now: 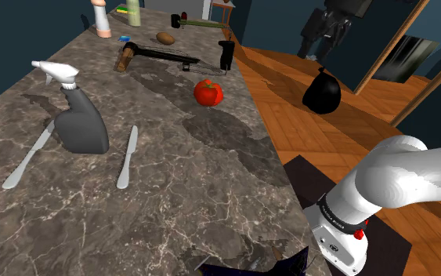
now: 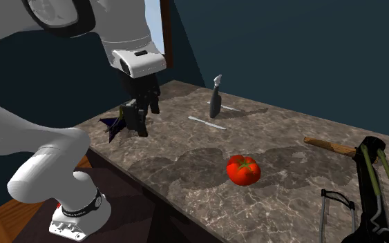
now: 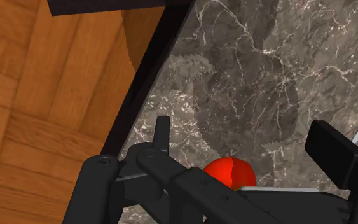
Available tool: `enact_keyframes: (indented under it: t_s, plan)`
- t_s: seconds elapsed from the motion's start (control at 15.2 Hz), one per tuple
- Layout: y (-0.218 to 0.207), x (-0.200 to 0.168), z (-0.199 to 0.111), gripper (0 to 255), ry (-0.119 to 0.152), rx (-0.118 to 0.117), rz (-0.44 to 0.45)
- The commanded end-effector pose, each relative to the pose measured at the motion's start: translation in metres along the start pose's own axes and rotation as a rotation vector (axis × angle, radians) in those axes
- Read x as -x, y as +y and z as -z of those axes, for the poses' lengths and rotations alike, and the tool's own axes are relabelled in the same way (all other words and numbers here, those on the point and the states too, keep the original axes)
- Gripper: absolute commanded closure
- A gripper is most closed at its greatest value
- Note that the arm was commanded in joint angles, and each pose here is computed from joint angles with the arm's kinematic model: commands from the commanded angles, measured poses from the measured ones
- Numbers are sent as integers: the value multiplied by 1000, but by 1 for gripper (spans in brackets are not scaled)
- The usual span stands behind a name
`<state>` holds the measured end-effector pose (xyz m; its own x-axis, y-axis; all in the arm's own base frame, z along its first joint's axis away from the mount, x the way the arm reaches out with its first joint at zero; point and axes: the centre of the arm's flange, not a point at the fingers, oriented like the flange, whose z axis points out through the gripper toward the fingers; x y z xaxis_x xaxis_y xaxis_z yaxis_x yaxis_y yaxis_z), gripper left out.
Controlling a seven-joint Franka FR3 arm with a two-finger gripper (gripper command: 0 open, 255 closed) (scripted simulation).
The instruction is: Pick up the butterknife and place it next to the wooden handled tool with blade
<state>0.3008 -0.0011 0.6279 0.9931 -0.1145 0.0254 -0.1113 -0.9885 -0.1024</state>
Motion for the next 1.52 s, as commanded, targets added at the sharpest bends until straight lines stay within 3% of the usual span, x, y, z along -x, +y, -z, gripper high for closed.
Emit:
enact_keyframes:
  t_s: [0.0,1.45]
  plan:
    - [0,0,0,0,0,0,0]
    - [-252,-46,-155,0,-8,66,-206]
